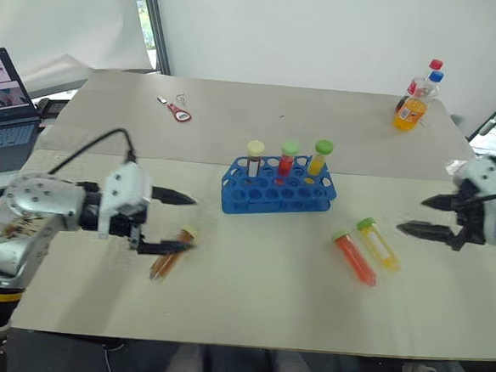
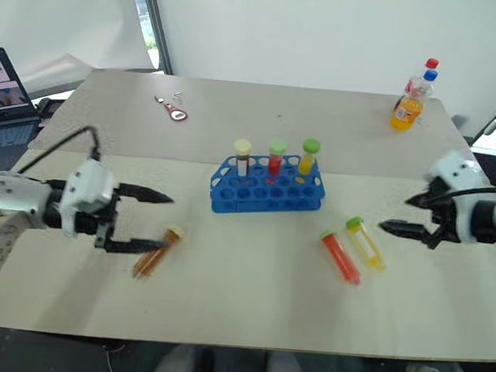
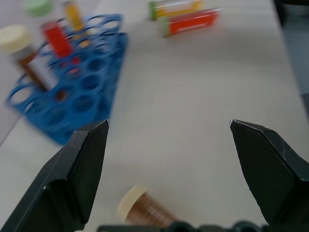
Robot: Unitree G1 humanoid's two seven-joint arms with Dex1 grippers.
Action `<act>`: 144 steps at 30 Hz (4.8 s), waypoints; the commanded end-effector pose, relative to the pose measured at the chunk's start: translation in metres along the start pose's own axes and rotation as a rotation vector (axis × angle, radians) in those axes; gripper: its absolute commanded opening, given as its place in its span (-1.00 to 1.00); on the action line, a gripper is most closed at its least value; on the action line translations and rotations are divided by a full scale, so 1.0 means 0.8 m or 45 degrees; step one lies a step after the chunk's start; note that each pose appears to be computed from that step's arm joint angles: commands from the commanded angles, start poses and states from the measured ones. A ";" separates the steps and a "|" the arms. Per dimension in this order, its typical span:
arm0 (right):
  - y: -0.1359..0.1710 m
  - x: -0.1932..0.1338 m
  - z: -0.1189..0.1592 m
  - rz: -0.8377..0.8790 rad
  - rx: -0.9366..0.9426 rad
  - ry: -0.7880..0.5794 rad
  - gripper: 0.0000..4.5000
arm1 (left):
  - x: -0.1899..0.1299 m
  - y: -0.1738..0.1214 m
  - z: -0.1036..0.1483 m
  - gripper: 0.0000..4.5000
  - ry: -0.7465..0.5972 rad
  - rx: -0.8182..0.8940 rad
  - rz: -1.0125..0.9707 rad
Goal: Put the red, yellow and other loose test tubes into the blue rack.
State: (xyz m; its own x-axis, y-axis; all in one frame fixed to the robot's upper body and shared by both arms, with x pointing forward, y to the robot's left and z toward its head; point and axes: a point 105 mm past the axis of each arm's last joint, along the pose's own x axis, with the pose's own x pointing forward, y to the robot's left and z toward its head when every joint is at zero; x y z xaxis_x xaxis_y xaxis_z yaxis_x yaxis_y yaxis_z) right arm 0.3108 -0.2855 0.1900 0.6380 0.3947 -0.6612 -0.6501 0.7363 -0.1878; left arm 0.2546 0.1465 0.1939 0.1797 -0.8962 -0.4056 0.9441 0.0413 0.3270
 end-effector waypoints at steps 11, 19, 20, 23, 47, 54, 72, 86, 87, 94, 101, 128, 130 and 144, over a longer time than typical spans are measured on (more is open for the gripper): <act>-0.014 0.052 -0.012 -0.063 0.158 0.346 1.00 | 0.059 -0.011 0.068 0.89 -0.181 0.269 -0.181; -0.006 0.077 -0.019 0.002 0.226 0.400 0.75 | 0.067 -0.011 0.070 1.00 -0.198 0.265 -0.157; -0.005 0.079 -0.020 0.006 0.235 0.402 0.62 | 0.067 -0.011 0.071 1.00 -0.199 0.264 -0.152; -0.002 0.083 -0.019 0.012 0.252 0.396 0.19 | 0.069 -0.009 0.071 1.00 -0.206 0.260 -0.144; 0.036 0.042 0.139 -0.342 0.127 -0.818 -0.57 | 0.038 0.028 0.053 1.00 -0.252 0.039 0.073; 0.036 0.079 0.138 -0.511 0.082 -0.943 -0.57 | 0.045 0.024 0.057 1.00 -0.266 -0.014 0.086; 0.057 0.124 0.143 -0.543 0.128 -1.019 -0.57 | 0.047 0.028 0.050 1.00 -0.262 -0.066 0.137; 0.068 0.140 0.122 -0.696 0.297 -1.101 -0.57 | 0.056 0.035 0.052 1.00 -0.316 -0.134 0.195; 0.071 0.142 0.119 -0.702 0.349 -1.111 -0.57 | 0.057 0.035 0.052 1.00 -0.318 -0.137 0.198; 0.089 0.154 0.115 -0.716 0.462 -1.158 -0.57 | 0.061 0.038 0.053 1.00 -0.334 -0.150 0.222; 0.095 0.155 0.112 -0.688 0.450 -1.158 -0.10 | 0.063 0.039 0.050 1.00 -0.333 -0.145 0.238; 0.098 0.064 -0.002 -0.059 0.206 0.143 0.78 | 0.059 -0.006 0.022 1.00 -0.122 0.159 -0.152; 0.094 0.074 -0.007 -0.063 0.209 0.200 0.78 | 0.062 -0.007 0.025 1.00 -0.135 0.170 -0.156; 0.088 0.088 -0.009 0.032 0.246 0.311 -0.56 | 0.072 -0.007 0.018 1.00 -0.127 0.182 -0.139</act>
State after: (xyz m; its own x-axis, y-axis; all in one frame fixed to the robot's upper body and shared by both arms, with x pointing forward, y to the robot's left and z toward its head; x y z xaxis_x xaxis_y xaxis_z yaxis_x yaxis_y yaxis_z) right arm 0.3048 -0.2087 0.1163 0.4726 0.2836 -0.8344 -0.5613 0.8268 -0.0368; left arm 0.2583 0.0915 0.1771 0.0477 -0.9284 -0.3684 0.9223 -0.1007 0.3732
